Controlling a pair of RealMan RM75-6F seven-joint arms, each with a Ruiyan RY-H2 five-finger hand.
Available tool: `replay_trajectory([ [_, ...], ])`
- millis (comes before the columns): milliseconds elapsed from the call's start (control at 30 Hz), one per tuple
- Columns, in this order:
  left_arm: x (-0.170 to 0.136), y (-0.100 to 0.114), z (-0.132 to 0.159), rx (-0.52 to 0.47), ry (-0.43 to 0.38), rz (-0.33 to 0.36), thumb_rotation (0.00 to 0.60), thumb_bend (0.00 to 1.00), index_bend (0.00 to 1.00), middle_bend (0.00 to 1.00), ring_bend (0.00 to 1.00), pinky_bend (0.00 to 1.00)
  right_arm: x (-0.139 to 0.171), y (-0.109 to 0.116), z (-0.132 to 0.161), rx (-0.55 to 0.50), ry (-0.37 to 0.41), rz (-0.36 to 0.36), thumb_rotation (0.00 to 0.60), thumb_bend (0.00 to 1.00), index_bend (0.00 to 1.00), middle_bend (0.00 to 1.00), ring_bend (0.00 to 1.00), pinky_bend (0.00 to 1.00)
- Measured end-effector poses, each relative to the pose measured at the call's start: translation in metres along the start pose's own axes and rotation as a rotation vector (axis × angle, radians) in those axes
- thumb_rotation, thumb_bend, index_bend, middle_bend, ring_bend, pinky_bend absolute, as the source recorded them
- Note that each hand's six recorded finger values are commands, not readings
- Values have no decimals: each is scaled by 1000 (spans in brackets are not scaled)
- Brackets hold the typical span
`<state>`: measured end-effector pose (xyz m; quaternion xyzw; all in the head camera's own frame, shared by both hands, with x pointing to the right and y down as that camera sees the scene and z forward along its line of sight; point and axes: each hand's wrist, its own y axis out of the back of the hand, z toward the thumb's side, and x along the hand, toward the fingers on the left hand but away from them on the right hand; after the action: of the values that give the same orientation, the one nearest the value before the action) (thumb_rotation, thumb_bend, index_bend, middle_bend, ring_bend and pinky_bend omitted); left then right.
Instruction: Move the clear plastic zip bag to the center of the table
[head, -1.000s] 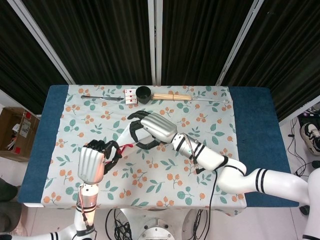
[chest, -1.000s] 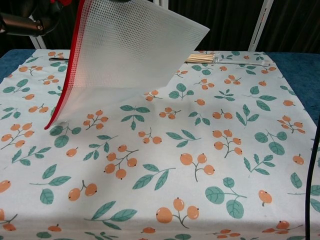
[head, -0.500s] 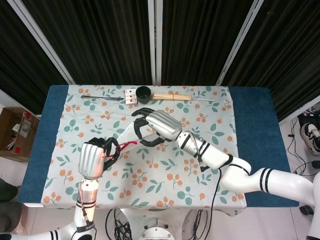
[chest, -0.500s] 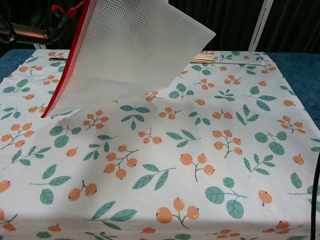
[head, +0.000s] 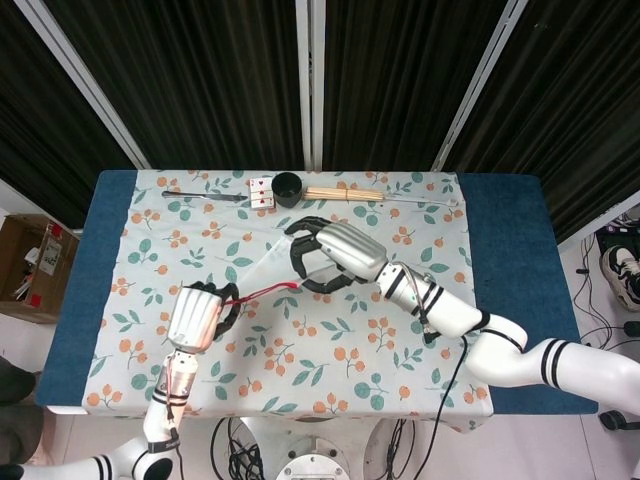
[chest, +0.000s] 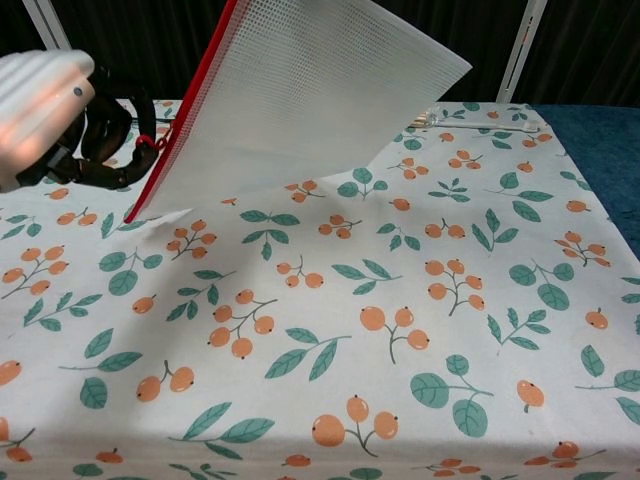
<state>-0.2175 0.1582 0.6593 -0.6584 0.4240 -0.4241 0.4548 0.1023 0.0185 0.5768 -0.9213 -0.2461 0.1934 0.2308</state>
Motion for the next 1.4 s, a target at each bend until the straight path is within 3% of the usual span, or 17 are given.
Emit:
replay_trajectory([
  [400,-2,-45,-49,140,93,-167,600,404,764,819,725,730,22,4,-9,-16,4,-1,600,588,984,488,189,154],
  [767,-6,-58,-72,176,165,-259,600,402,736,796,702,711,30,5,-11,-11,-2,-8,600,587,984,488,189,153],
  [867,-6,-56,-71,169,168,-272,600,400,679,779,687,706,31,1,-13,7,-7,-3,600,587,984,488,189,154],
  [933,-6,-55,-72,178,170,-276,600,383,562,726,640,685,33,-4,-15,11,-10,1,600,588,984,487,189,154],
  [1067,-6,-50,-74,165,183,-293,600,246,269,474,422,599,38,-15,-21,34,-7,5,600,586,976,479,189,154],
  [1133,-6,-44,-76,150,195,-301,600,176,226,380,341,564,42,-23,-26,66,-9,14,600,574,951,468,189,154],
  [1233,-7,-32,-80,139,219,-312,600,118,191,319,271,489,51,-37,-36,124,-21,40,600,534,897,449,188,147],
  [1400,-10,-5,-90,133,271,-331,600,56,160,276,222,409,69,-58,-55,224,-61,103,600,477,807,386,146,88],
])
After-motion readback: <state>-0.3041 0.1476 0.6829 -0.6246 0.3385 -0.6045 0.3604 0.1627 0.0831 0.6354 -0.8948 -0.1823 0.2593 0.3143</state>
